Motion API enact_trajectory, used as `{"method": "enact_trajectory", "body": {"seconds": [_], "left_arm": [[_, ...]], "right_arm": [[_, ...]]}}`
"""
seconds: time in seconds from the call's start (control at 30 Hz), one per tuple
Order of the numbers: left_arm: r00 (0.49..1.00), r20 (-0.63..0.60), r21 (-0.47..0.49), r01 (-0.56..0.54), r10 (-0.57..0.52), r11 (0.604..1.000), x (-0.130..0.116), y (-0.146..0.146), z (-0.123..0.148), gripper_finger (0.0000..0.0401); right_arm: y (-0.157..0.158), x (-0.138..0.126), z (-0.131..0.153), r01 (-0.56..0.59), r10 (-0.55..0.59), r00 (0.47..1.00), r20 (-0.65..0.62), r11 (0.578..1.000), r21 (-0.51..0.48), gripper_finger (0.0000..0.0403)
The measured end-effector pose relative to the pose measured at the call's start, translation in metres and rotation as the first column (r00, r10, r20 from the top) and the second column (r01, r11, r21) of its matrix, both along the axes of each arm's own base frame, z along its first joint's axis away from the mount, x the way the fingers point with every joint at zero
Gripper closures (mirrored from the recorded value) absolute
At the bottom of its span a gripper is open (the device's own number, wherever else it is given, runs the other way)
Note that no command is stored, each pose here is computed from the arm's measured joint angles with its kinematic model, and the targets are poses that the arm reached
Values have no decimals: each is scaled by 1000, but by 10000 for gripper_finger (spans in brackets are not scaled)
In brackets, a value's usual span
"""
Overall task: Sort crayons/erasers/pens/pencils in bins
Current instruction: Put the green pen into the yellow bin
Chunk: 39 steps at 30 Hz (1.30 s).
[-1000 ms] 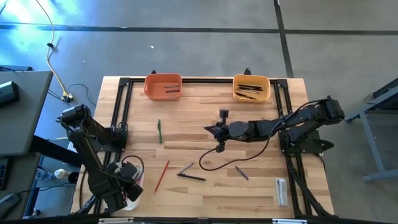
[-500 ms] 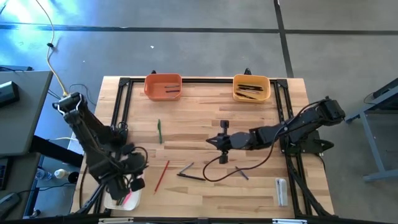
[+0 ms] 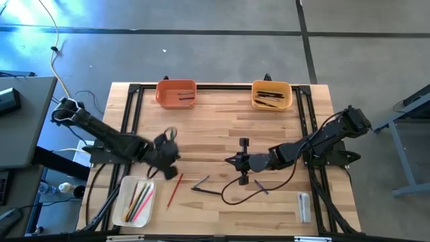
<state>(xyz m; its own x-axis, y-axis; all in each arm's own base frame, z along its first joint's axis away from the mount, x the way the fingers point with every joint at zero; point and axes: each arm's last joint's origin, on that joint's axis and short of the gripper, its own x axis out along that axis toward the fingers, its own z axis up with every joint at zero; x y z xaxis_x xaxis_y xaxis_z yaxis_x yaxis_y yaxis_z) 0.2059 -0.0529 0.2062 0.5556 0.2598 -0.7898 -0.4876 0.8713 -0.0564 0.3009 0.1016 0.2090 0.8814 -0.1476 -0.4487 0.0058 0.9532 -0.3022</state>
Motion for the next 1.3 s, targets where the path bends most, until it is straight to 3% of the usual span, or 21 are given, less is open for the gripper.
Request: {"method": "enact_trajectory", "body": {"seconds": [0.1, 0.2, 0.33, 0.5, 0.67, 1.0, 1.3], "left_arm": [[994, -15, -4, -106, 106, 994, 3, 20, -2, 375], [977, -36, -65, -210, 208, 975, 4, 37, -4, 347], [939, -141, -95, -327, 312, 940, 2, 51, -15, 299], [901, -219, -45, -392, 373, 919, 5, 57, -35, 247], [875, -273, -36, -424, 399, 905, 0, 61, -62, 221], [879, -243, -81, -441, 411, 894, -16, 61, -88, 234], [927, -258, -62, -298, 273, 953, -14, 57, -89, 313]], "right_arm": [[3, -1, 0, 5, -5, 1000, 0, 1000, -10, 401], [5, -2, 0, -2, 2, 1000, 1, 1000, -10, 401], [6, -2, 0, -3, 3, 1000, 1, 1000, -11, 401], [6, -3, -1, -4, 4, 1000, -4, 1000, -13, 401], [6, -3, -1, -4, 4, 1000, -10, 1000, -15, 401], [6, -3, -1, -4, 4, 1000, -9, 1000, -15, 401], [6, -3, -1, -4, 4, 1000, -9, 1000, -15, 401]]}}
